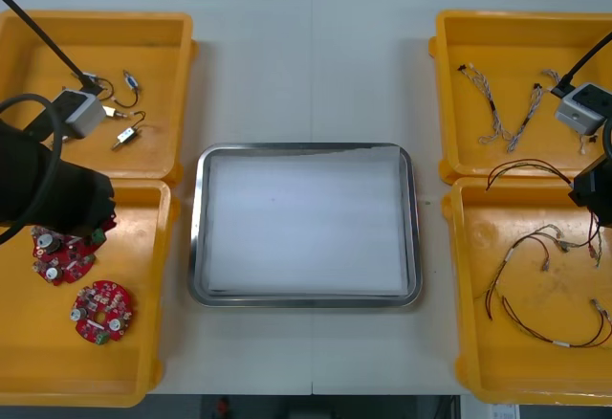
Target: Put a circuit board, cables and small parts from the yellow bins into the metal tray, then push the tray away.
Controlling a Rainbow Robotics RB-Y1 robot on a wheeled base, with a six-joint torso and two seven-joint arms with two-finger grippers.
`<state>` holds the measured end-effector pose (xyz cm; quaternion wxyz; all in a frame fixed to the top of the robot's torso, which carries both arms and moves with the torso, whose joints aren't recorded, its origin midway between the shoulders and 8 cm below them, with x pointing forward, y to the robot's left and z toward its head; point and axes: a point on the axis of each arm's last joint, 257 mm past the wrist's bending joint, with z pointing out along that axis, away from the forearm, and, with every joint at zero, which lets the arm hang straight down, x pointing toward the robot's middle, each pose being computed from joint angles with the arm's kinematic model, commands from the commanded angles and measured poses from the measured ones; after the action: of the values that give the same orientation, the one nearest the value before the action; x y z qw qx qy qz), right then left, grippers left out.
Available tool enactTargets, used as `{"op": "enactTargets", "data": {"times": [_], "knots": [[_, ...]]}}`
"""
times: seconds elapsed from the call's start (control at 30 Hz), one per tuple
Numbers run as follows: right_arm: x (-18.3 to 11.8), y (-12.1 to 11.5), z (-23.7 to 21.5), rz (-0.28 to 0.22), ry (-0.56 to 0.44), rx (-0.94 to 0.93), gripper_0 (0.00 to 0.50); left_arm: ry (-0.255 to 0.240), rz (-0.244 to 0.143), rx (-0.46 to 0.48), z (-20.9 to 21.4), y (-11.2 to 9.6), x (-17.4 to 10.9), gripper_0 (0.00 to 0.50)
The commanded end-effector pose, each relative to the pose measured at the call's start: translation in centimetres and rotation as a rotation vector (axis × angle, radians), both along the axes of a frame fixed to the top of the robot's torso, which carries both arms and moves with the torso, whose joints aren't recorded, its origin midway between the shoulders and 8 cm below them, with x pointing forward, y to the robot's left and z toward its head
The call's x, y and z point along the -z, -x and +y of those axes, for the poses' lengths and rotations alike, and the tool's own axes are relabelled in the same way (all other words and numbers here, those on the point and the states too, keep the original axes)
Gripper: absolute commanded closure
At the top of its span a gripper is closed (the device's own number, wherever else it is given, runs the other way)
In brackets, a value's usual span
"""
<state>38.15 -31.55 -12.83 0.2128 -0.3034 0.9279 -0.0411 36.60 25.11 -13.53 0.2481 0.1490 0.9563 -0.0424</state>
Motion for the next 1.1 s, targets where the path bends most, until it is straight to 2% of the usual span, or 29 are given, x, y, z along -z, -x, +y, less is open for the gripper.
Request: {"op": "enactTargets", "data": {"times": [0.03, 0.27, 0.47, 0.73, 1.0, 1.1], "knots": [[-0.6, -0.5, 0.8, -0.017, -0.009, -0.003, 0.5, 0.078, -0.017, -0.131, -3.1, -1.2, -1.0, 0.5], [-0.6, -0.5, 0.8, -0.017, -0.009, -0.003, 0.5, 0.084, -0.036, -0.204, -6.9, -2.2, 0.1, 0.5], [-0.6, -0.5, 0.8, -0.017, -0.009, -0.003, 0.5, 0.085, -0.059, -0.224, -9.9, -3.7, 1.4, 0.5], [-0.6, -0.5, 0.8, -0.017, -0.009, -0.003, 0.5, 0.064, -0.066, -0.25, -13.9, -5.7, 4.0, 0.5], [-0.6, -0.5, 0.8, -0.017, -0.009, -0.003, 0.5, 0.032, -0.082, -0.27, -15.9, -6.4, 7.0, 0.5], [-0.6, -0.5, 0.8, -0.017, -0.009, -0.003, 0.5, 0.023, -0.076, -0.279, -16.4, -6.7, 8.3, 0.5]]}}
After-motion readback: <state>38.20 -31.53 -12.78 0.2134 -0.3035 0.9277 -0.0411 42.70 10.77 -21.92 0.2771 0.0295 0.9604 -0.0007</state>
